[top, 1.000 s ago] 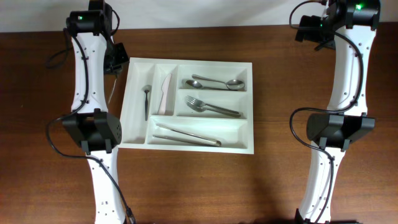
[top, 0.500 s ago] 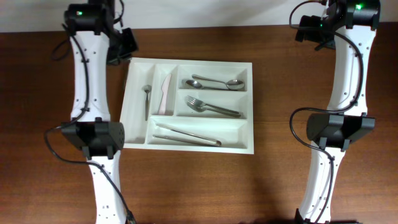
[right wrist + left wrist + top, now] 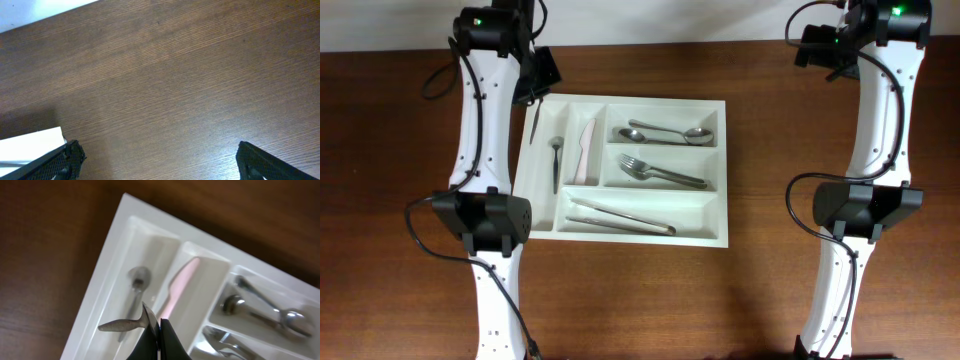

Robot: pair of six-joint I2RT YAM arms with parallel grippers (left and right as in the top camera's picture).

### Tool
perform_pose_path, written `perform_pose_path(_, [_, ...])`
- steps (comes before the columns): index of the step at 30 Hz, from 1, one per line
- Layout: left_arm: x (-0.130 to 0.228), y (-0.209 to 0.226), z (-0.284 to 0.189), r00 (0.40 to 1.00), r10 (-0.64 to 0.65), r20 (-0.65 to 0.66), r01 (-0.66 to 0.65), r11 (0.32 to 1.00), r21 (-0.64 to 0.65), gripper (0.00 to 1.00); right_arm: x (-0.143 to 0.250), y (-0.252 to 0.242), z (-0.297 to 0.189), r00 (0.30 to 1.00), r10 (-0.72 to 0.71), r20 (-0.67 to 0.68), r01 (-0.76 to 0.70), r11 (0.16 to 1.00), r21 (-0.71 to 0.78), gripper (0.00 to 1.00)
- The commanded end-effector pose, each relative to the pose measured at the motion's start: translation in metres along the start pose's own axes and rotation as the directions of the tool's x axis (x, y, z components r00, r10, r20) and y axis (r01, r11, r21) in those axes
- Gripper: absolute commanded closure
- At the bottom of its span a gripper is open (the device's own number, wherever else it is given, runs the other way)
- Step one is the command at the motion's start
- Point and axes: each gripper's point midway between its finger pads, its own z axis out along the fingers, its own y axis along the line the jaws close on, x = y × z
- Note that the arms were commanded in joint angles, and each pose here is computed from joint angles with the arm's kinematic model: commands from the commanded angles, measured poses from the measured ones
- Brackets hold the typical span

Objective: Pack container

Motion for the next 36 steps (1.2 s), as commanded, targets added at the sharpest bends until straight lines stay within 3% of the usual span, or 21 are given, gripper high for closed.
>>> perform_pose_path(1, [0.003,0.012,0.003,1.000,-0.024,-0.008,0.023,0.999,-0.049,0.98,-0.004,0.003,-0.011,1.000,-0.002,0.026,0.002,1.000,-0.005,0.01])
perform_pose_path(22, [0.044,0.023,0.052,0.981,-0.030,-0.192,0.008,0.994,-0.113,0.98,-0.004,0.003,-0.011,1.000,-0.002,0.026,0.002,1.000,-0.005,0.01])
perform_pose_path(23, [0.045,0.023,0.054,0.980,-0.030,-0.198,0.007,0.993,-0.116,0.92,-0.004,0.003,-0.011,1.000,-0.002,0.026,0.002,1.000,-0.005,0.01])
perform_pose_path(27, [0.047,0.025,0.060,0.978,-0.031,-0.207,0.005,0.993,-0.122,0.45,-0.004,0.003,-0.011,1.000,-0.002,0.026,0.002,1.000,-0.005,0.01])
perform_pose_path(32, [0.043,0.023,0.062,0.981,-0.025,-0.190,0.003,0.994,-0.112,0.20,-0.004,0.003,-0.011,1.000,-0.002,0.026,0.002,1.000,-0.005,0.01])
perform_pose_path(34, [0.041,0.022,0.063,0.983,-0.024,-0.180,0.004,0.994,-0.110,0.05,-0.004,0.003,-0.011,1.000,-0.002,0.026,0.002,1.000,-0.005,0.01])
perform_pose_path(36, [0.039,0.023,0.063,0.985,-0.022,-0.170,0.002,0.993,-0.119,0.01,-0.004,0.003,-0.011,1.000,-0.002,0.026,0.002,1.000,-0.005,0.01])
